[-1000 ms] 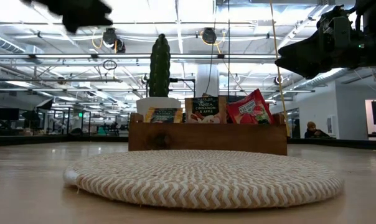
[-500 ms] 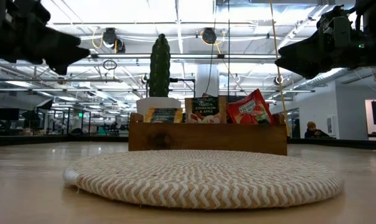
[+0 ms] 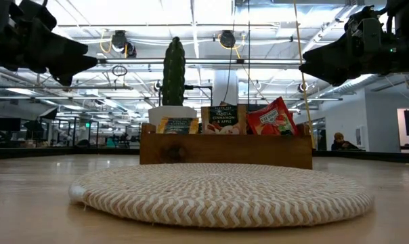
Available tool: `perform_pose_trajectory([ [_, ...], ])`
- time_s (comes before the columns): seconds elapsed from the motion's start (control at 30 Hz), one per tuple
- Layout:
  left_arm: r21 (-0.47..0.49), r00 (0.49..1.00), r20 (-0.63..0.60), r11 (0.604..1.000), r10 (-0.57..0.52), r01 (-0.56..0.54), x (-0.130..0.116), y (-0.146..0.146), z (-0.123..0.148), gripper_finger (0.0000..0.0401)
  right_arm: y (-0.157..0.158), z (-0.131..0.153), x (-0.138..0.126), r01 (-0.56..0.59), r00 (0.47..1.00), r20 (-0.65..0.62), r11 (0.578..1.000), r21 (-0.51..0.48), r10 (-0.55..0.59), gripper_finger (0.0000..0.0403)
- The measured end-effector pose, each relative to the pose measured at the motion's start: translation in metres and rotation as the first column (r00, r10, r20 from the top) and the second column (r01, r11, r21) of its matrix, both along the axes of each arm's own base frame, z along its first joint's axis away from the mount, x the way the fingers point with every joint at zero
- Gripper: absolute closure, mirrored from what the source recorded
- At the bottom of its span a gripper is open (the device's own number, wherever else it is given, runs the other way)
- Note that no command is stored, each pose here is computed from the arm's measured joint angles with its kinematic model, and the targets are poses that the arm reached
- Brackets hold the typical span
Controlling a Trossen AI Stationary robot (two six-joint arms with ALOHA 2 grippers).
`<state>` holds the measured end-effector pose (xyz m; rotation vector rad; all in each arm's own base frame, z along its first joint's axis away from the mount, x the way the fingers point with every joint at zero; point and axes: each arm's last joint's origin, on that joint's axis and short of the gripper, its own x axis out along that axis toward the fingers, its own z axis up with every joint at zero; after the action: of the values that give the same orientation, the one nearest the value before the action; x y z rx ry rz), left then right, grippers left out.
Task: Pick & Place Tea
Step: Return to Home Position
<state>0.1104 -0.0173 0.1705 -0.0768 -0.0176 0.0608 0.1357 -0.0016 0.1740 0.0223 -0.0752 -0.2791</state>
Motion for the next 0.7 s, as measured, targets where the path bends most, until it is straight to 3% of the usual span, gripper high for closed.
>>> perform_pose_trajectory([
  [0.37,-0.121,1.0,0.009,0.993,0.002,-0.001,0.0,0.0,0.0,0.0198,0.0,0.002,0.0,-0.001,1.0,0.027,1.0,0.011,0.001,0.0125],
  [0.47,-0.122,1.0,0.01,0.993,0.002,0.0,0.0,0.0,0.0,0.0198,0.001,0.01,-0.002,-0.05,0.989,0.144,0.987,0.151,0.028,0.0124],
  [0.6,-0.122,1.0,0.011,0.993,0.004,-0.003,0.0,0.0,0.0,0.0198,0.005,0.018,-0.008,-0.18,0.967,0.19,0.983,0.04,0.169,0.0124],
  [0.7,-0.122,1.0,0.011,0.992,0.005,-0.003,0.0,0.0,0.0,0.0198,0.005,0.018,-0.013,-0.206,0.965,0.177,0.978,0.046,0.194,0.0124],
])
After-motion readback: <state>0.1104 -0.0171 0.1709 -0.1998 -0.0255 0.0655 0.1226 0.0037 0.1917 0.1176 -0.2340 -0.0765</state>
